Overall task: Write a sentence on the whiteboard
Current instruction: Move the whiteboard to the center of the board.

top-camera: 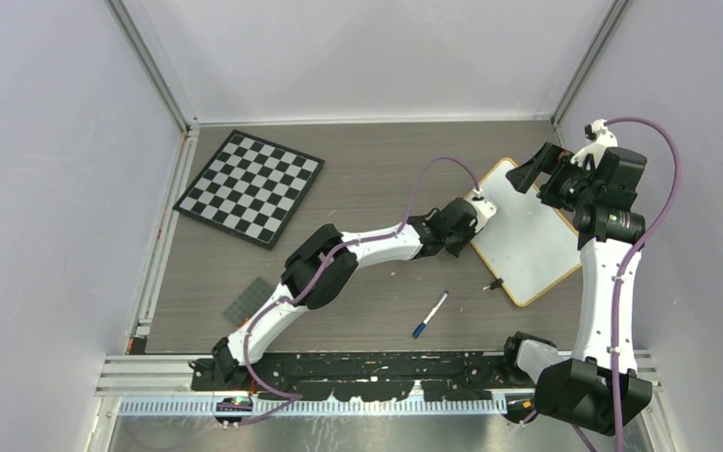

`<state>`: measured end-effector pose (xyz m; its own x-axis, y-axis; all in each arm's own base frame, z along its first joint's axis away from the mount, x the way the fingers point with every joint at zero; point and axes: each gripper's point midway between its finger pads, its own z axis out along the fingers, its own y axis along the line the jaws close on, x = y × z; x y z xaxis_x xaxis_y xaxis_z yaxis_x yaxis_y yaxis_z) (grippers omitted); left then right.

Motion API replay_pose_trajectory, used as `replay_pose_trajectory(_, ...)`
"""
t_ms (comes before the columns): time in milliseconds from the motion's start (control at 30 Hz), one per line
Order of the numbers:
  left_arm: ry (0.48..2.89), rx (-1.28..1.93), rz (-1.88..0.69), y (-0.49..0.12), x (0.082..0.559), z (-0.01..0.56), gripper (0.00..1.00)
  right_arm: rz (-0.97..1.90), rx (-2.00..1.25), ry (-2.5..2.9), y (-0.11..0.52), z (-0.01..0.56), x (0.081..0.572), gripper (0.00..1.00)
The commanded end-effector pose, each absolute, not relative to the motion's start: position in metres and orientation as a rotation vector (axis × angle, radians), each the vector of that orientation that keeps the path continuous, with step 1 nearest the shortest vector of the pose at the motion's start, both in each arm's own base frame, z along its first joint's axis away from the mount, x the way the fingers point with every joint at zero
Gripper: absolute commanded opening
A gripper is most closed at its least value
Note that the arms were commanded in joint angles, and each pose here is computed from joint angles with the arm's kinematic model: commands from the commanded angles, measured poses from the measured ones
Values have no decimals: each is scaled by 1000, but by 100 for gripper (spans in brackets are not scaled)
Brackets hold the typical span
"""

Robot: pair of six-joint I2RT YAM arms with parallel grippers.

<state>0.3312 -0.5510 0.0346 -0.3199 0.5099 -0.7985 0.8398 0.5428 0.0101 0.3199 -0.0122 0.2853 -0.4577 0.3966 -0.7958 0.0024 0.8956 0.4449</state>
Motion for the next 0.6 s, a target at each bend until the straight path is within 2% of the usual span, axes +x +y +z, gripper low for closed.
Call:
replay_pose_trajectory(0,2064,842,-268,-485,379,53,0,438,323,1941,-19,301,324,100)
replay_pose_trajectory(400,2280,443,99,-334,400,39,0,561,325,1934,-8,285,338,100)
replay_pose_trajectory(567,2281,271,199,-291,399,33,0,543,318,1972,-10,275,339,99)
